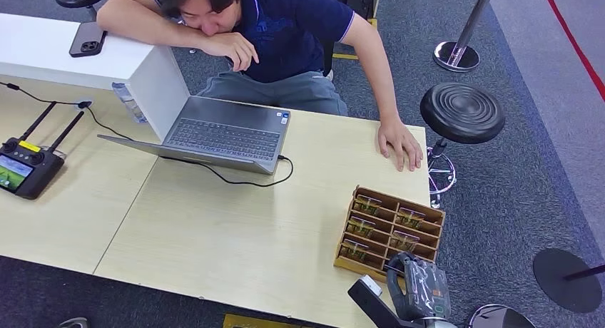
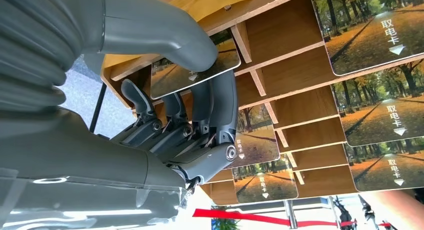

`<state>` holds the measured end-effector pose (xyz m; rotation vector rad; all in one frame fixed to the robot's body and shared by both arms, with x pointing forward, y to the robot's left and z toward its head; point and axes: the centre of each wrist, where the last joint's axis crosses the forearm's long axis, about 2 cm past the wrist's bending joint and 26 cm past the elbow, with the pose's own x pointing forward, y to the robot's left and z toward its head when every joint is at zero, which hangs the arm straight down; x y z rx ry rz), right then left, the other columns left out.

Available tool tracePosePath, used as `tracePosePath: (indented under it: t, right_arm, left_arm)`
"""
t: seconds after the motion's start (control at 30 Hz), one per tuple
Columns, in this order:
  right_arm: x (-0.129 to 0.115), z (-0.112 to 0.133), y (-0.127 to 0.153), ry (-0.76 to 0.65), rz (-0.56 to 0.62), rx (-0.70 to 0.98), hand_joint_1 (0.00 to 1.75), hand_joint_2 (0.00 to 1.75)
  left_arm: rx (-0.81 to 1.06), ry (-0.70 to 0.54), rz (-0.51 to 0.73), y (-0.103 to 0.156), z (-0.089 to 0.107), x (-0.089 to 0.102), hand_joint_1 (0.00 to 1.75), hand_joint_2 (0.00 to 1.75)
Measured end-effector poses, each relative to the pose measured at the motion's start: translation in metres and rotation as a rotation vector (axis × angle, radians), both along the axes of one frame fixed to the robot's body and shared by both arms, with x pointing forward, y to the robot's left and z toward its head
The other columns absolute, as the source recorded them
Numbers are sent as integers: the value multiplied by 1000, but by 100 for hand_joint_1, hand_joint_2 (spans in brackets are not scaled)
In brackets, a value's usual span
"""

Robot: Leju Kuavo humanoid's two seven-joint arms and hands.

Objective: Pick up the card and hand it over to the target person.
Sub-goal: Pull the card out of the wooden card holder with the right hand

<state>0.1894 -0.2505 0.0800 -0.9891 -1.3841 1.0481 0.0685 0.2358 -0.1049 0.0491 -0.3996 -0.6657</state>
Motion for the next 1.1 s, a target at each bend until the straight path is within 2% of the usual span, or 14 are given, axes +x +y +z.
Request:
tracePosePath:
  t: [0.33, 0.53, 0.73, 0.93, 1.03, 1.1]
  right_arm:
    - [-2, 1, -1, -14, -15, 33, 147, 175]
    - [10, 16, 3, -78, -9, 208, 147, 175]
    - [36, 69, 5, -252, 64, 393, 147, 175]
    - [59, 153, -1, -486, 195, 516, 147, 175]
    - [67, 181, 4, -528, 276, 602, 147, 175]
    - [74, 192, 13, -519, 336, 661, 147, 175]
  left_arm:
    - [24, -52, 33, 1, 1, 3, 0, 175]
    - [24, -48, 27, 1, 1, 5, 0, 175]
    - [15, -45, -2, 0, 2, 10, 0, 175]
    - [11, -60, -28, 1, 4, 20, 0, 175]
    - [9, -62, -36, 0, 4, 23, 0, 175]
    - [8, -59, -43, 0, 4, 24, 0, 175]
